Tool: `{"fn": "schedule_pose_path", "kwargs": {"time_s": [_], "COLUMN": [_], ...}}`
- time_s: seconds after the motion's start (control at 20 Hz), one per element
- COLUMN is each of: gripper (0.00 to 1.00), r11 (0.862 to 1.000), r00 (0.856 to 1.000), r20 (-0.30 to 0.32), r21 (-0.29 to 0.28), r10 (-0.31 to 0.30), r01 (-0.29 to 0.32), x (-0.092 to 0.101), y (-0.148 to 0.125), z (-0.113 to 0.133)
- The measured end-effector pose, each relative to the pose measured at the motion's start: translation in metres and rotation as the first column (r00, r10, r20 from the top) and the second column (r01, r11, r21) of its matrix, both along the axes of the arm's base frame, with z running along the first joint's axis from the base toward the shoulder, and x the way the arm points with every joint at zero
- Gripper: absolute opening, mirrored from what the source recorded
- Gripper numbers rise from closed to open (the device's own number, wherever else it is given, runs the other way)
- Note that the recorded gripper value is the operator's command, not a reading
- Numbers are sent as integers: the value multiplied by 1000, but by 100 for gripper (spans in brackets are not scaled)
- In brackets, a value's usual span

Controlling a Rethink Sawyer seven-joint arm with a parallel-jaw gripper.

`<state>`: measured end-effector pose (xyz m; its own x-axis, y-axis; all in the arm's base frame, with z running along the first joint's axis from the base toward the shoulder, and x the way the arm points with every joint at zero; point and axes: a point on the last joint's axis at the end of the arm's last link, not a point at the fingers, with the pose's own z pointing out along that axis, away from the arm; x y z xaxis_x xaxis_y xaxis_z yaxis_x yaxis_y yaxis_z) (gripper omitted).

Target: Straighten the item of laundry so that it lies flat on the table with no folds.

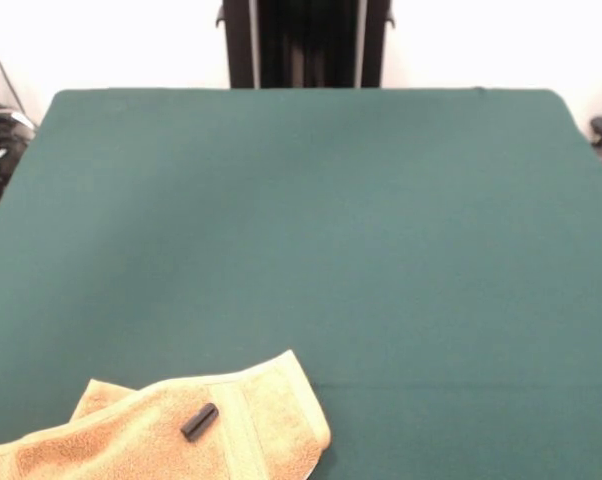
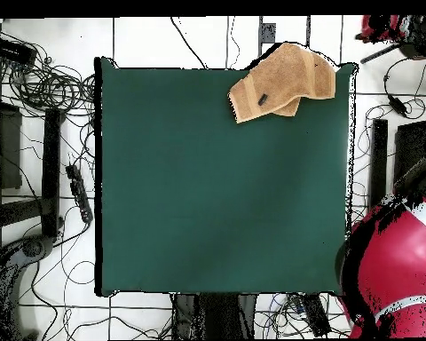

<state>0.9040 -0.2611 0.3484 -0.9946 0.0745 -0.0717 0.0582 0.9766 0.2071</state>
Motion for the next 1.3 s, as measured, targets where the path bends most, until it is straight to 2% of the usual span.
{"fn": "schedule_pose_path", "kwargs": {"time_s": [0.3,0.45,0.55,0.8,0.95,1.05,1.15,1.2,1.25,1.3], "gripper": [0,0,0,0,0,0,0,0,0,0], "r11": [998,998,999,999,997,994,991,989,989,988], "r00": [998,998,999,1000,993,977,965,959,960,967], "r20": [-4,-16,-19,30,116,204,245,259,249,213], "r21": [-3,-11,-14,-35,-71,-102,-115,-113,-108,-99], "r10": [-58,-55,-36,-10,27,67,90,117,127,137], "r01": [58,54,36,11,-19,-47,-63,-90,-102,-119], "x": [-9,-16,-20,-17,-9,-1,1,-3,-5,-11], "y": [-66,-96,-107,-108,-101,-95,-92,-88,-86,-83], "z": [-13,-26,-34,-43,-42,-38,-35,-32,-31,-30]}}
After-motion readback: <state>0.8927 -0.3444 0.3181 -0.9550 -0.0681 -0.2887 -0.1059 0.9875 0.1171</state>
